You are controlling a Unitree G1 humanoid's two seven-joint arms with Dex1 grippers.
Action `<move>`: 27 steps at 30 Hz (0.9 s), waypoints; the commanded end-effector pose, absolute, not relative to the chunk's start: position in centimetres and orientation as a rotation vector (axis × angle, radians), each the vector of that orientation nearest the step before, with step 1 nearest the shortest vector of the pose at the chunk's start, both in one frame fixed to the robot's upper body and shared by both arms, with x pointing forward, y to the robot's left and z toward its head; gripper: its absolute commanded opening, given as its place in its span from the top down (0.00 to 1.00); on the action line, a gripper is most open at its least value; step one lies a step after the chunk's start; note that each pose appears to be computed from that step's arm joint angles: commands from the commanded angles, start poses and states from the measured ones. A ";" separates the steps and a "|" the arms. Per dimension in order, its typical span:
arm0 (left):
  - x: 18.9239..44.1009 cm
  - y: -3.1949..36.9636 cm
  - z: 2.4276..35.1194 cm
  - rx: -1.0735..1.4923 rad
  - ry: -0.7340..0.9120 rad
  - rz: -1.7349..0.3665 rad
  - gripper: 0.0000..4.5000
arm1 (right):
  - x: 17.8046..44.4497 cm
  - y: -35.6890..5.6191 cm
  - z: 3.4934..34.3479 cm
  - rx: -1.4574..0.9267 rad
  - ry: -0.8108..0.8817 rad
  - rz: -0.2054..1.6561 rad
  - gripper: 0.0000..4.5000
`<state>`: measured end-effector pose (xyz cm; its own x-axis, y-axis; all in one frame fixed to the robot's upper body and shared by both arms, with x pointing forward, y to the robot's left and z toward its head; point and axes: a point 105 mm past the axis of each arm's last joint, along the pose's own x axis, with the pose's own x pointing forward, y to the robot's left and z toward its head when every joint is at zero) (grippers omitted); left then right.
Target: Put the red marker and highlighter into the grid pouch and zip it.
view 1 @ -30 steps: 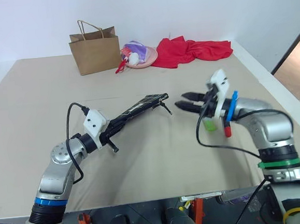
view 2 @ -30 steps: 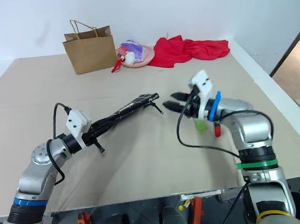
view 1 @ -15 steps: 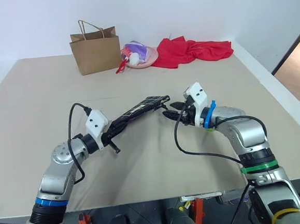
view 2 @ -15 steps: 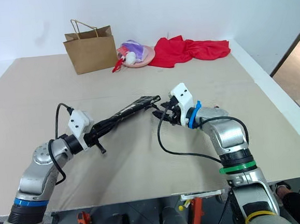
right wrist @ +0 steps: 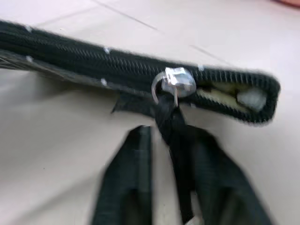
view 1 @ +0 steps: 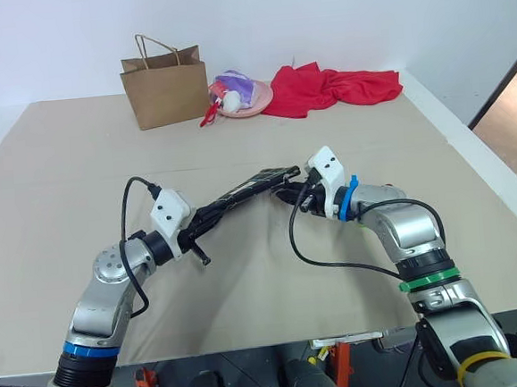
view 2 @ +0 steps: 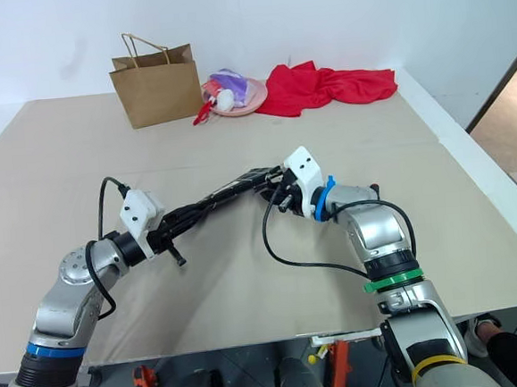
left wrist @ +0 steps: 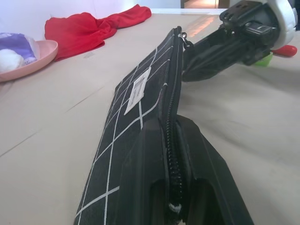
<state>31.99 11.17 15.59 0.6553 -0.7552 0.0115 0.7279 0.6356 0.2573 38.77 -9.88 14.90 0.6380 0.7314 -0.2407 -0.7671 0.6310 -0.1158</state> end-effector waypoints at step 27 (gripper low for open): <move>32.1 10.0 16.9 0.253 -0.185 -0.912 1.00 | 32.8 1.7 15.7 -0.323 0.085 1.268 0.99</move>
<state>32.30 10.70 15.32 0.6252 -0.7804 -0.0024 0.7556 0.6046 0.2519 33.12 0.78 14.12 0.3167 0.9098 -0.2681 -0.9471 0.2877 -0.1426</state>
